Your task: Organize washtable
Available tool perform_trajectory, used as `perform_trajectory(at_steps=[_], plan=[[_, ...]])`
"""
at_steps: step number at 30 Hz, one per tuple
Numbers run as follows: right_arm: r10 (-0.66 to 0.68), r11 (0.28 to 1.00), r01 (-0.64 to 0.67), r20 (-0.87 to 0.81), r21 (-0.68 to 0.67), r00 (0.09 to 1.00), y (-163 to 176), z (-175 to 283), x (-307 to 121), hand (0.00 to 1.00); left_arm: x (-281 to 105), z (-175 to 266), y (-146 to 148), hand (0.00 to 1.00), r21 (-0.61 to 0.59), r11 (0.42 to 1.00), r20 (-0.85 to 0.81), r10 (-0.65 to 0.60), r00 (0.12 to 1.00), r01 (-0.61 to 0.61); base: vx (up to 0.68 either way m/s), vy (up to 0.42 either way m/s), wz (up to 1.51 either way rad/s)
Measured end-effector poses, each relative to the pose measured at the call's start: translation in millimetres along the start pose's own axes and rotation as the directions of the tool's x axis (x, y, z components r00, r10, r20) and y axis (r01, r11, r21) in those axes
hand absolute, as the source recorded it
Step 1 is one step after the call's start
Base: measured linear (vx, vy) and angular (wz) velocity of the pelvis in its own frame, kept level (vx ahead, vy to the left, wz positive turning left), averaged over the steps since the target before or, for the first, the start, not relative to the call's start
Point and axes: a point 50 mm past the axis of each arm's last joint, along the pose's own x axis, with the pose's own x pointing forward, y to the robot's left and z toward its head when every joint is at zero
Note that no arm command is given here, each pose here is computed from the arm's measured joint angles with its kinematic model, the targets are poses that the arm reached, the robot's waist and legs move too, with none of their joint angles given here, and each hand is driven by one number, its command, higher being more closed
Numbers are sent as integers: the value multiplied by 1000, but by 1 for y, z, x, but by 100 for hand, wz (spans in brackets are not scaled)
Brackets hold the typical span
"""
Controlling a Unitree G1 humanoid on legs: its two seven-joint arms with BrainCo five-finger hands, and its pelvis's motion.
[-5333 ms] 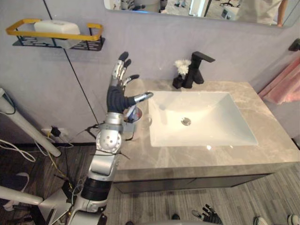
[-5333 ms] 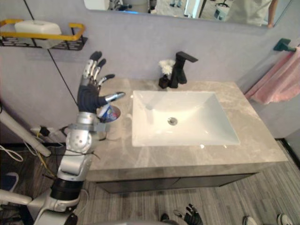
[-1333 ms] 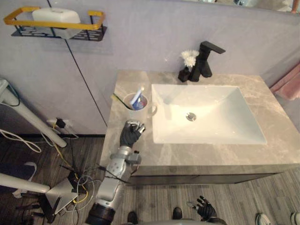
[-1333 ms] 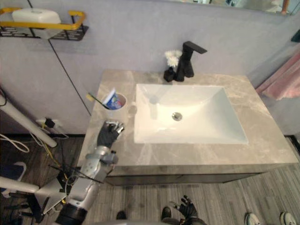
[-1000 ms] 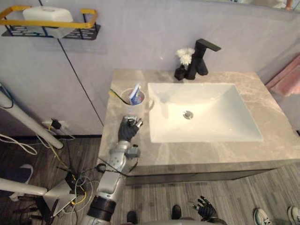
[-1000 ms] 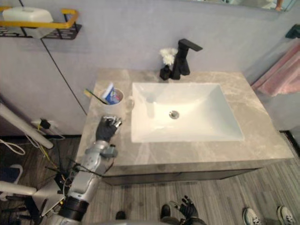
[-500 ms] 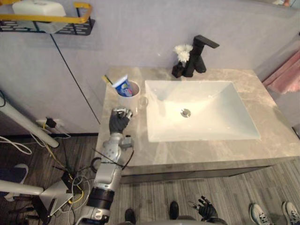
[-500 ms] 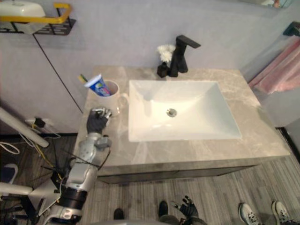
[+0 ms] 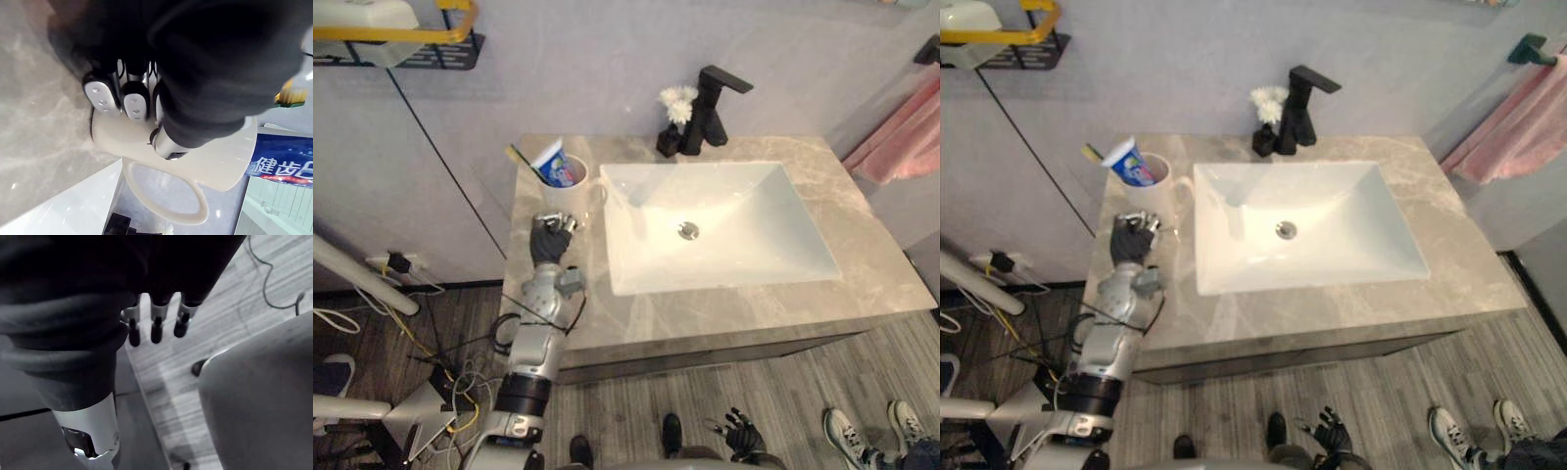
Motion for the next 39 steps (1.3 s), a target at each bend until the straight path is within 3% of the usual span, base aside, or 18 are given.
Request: perform_trajectory(at_steps=[26,34,39], plan=[[6,1000,-6,-6,1,1000,3,-3,-1,0,18,4,-3,100,43,999,2,-13,1000,13,-30,-23,-1],[15,1000,-15,5,-3,1000,5,2,1,0,10,4,-27,100,114,980,9,-164,986,162,-24,-17,12],[22,1000,-22,5,-7,1000,7,5,4,0,0,31,-41,100,122,957,126,-277,953,262,-40,-23,13]])
